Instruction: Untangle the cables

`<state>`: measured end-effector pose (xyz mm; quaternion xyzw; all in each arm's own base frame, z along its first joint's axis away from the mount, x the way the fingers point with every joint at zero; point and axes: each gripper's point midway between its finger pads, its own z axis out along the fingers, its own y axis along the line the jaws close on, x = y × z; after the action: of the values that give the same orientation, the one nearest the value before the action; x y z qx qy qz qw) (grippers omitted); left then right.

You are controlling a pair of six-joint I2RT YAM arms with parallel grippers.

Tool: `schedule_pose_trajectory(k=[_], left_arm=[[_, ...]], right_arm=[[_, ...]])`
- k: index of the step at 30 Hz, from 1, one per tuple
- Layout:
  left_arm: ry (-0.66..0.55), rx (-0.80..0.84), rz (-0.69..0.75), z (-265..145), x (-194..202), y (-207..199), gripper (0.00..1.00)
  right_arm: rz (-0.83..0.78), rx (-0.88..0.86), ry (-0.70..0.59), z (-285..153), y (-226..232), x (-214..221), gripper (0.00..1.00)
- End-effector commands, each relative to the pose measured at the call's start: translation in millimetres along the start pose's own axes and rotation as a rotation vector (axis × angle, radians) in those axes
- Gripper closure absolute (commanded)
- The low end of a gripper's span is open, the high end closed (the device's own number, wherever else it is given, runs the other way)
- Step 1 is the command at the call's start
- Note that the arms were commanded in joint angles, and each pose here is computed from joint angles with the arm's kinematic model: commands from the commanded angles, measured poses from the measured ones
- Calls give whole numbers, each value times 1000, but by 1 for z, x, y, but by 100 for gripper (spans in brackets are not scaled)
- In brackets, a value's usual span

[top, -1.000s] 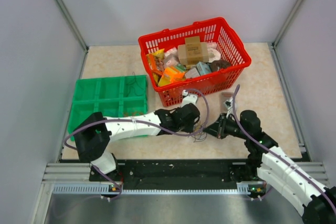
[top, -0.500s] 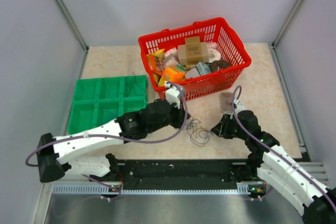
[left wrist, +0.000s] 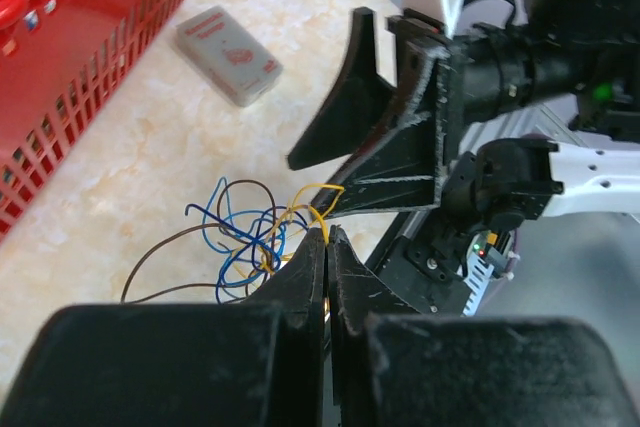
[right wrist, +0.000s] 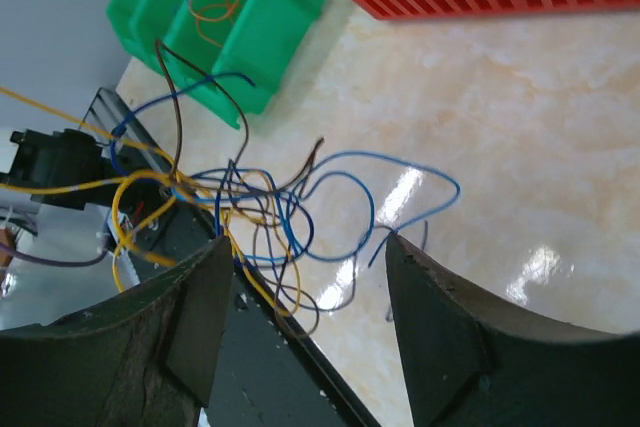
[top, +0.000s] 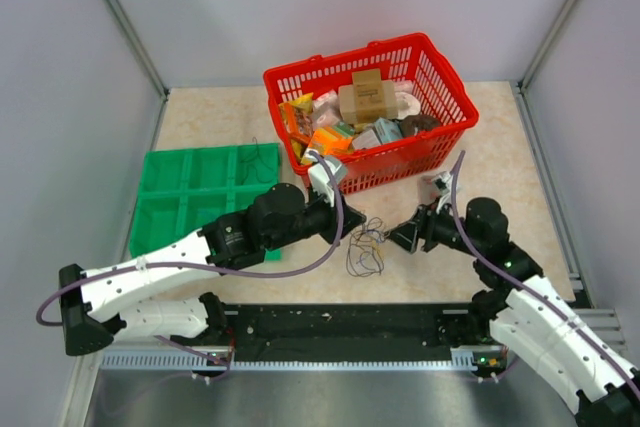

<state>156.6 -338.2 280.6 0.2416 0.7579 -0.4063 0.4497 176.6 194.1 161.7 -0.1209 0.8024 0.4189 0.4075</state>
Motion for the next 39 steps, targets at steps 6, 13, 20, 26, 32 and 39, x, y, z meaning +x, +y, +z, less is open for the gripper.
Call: schedule_pose_trajectory(k=[6,13,20,26,32,39], left_arm=[[-31,282,157,-16,-22,-51,100],[4,307,247,-8,-7,-48,100],[22,327,325,-1,0,-47,100],[12,335,332,-3,-3,-49,100],[2,301,325,-6,-4,-43,100],[-105,238,304,-34,-31,-36,100]], right_arm=[[-100,30,-108,-3,20,-69,51],[-152,-17,-68,-11,39,-77,41],[-144,-284,171,15,79,-40,41],[-158,-282,234,27,80,-20,42],[-96,-226,177,35,70,-22,100],[85,330,-124,23,-26,-47,100]])
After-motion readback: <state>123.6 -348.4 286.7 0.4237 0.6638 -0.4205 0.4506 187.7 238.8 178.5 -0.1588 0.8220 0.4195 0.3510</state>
